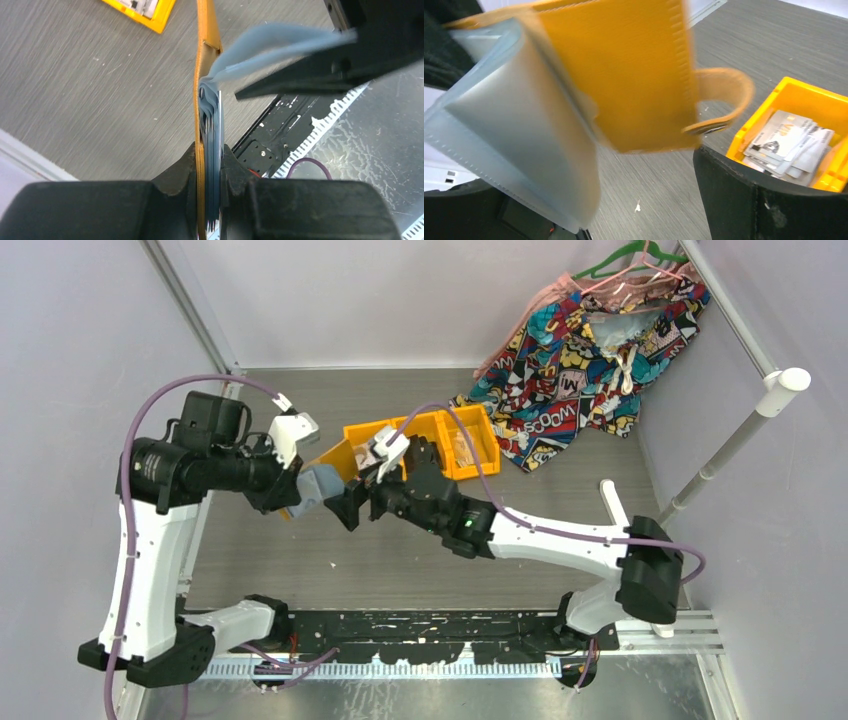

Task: Take the credit cards out of the card holder
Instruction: Remove the credit card from the card holder.

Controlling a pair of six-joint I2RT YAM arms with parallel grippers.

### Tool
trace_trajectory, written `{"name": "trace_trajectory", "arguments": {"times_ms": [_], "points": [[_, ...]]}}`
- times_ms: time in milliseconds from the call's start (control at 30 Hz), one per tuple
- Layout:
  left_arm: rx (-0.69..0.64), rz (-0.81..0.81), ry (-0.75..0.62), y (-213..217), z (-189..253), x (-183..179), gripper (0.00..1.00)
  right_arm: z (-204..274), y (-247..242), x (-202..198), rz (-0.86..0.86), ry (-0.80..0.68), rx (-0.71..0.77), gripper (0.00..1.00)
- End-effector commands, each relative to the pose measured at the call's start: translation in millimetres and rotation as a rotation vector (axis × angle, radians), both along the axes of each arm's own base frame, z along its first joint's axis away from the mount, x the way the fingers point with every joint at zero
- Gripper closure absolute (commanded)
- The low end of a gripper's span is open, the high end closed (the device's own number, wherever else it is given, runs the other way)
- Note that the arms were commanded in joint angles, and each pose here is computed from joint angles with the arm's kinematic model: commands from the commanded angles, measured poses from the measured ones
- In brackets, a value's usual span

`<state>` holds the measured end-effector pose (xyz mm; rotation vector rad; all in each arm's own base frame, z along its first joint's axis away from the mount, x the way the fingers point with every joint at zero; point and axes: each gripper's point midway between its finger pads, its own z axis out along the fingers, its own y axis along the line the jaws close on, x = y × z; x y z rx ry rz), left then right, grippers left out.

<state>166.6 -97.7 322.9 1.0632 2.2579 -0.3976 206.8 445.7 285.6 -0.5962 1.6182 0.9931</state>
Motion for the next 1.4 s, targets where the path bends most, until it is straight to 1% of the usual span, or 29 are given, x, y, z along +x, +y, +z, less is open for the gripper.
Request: {"name": "trace_trajectory", "arguments": {"times_ms": [0, 100, 367, 567, 633, 700, 767, 800, 900, 933, 1033, 1100, 1200, 1233, 1367], "points": [[-0.068, -0.098, 0.165, -7.4, -4.4, -58.3, 1.00, 59.0, -32.1, 2.3, 0.029, -0.073, 0.102, 0.01], [-0.100, -0.127, 0.164, -12.9, -1.2, -65.2, 1.00, 64.2, -44.7, 8.2, 0.034, -0.076, 0.077, 0.00], [-0.128, -0.155, 0.144, -18.0, 6.9, -71.1, 1.00, 79.2, -34.1, -21.4, 0.277, -0.068, 0.042, 0.01], [-0.132, -0.180, 0.130, -18.1, 6.5, -76.0, 1.00, 97.0, -30.8, -52.9, 0.458, -0.067, 0.107, 0.01], [-0.129, -0.181, 0.132, -17.9, 5.7, -76.2, 1.00, 102.9, -31.8, -61.8, 0.506, -0.066, 0.123, 0.04], [-0.134, -0.183, 0.131, -18.4, 6.4, -76.8, 1.00, 106.6, -31.7, -62.4, 0.511, -0.051, 0.133, 0.11], [-0.139, -0.186, 0.127, -19.1, 7.8, -77.5, 1.00, 108.6, -30.6, -64.3, 0.530, -0.039, 0.141, 0.23], [-0.140, -0.188, 0.124, -19.1, 8.4, -77.8, 1.00, 109.0, -29.7, -64.4, 0.532, -0.030, 0.142, 0.32], [-0.146, -0.190, 0.112, -19.0, 10.7, -79.7, 1.00, 111.8, -26.8, -62.5, 0.536, 0.001, 0.147, 0.66], [-0.149, -0.192, 0.109, -19.1, 11.2, -80.3, 1.00, 114.2, -26.6, -61.6, 0.531, 0.009, 0.150, 0.74], [-0.161, -0.203, 0.099, -20.4, 14.0, -82.7, 0.99, 119.7, -28.5, -57.4, 0.503, 0.029, 0.160, 0.77], [-0.177, -0.214, 0.095, -22.4, 16.3, -85.3, 0.90, 125.7, -32.4, -54.5, 0.480, 0.039, 0.177, 0.83], [-0.209, -0.249, 0.095, -27.1, 18.0, -90.8, 0.79, 136.1, -39.8, -56.1, 0.469, 0.054, 0.214, 0.97], [-0.225, -0.258, 0.091, -29.4, 19.0, -92.0, 0.76, 139.3, -41.7, -58.4, 0.473, 0.061, 0.229, 0.99], [-0.315, -0.260, 0.074, -41.5, 26.5, -93.2, 0.73, 151.8, -50.9, -69.3, 0.498, 0.086, 0.326, 0.99]]}}
